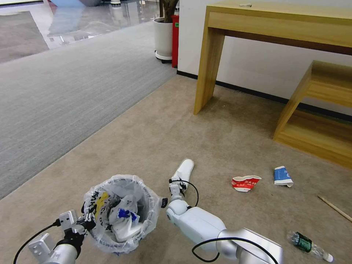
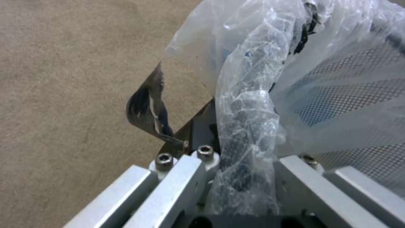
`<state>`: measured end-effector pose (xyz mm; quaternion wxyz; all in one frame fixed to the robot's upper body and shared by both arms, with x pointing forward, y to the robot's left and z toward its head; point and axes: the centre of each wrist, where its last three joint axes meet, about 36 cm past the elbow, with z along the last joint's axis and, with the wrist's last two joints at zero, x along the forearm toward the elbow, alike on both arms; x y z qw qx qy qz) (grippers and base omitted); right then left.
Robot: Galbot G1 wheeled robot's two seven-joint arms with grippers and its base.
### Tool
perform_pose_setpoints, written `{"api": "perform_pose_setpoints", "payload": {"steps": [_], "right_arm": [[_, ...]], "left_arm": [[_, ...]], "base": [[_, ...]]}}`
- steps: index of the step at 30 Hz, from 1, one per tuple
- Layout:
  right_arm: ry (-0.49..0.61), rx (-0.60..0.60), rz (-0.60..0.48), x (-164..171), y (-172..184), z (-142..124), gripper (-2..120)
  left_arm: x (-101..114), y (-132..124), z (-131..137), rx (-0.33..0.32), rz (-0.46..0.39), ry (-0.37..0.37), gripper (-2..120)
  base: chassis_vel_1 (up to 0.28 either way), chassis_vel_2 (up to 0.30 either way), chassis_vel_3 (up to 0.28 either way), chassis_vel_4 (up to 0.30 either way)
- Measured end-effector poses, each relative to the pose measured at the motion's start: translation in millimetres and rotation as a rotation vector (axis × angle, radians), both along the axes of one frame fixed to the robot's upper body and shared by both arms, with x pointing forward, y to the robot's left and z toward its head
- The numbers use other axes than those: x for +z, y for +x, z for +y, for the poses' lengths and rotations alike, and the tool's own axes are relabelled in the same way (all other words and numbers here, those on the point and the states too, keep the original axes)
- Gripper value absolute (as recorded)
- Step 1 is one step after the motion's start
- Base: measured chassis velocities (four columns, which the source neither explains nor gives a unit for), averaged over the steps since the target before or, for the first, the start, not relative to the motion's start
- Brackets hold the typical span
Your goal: Pick up the trash bin and place the garbage on the floor into it.
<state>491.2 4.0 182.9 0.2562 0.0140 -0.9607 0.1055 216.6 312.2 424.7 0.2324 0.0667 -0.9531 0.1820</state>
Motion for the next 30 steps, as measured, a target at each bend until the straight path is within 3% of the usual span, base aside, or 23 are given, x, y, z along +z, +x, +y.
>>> {"api": "perform_pose_setpoints", "payload": {"steps": [7, 11, 30], "right_arm": [[-0.006, 0.026, 0.004, -5, -1, -13, 13], [-0.016, 0.041, 0.006, -9, 0, -28, 0], [-0.030, 0.091, -0.014, -17, -2, -64, 0]], "left_arm": [[1, -1, -1, 0.002, -0.002, 0.001, 1], [3, -2, -2, 0.005, -0.003, 0.003, 1], [2, -4, -5, 0.008, -0.004, 0.013, 1]], "base": [[0.000, 0.000, 0.000, 0.000], [0.000, 0.000, 0.000, 0.000], [0.000, 0.000, 0.000, 0.000]]}}
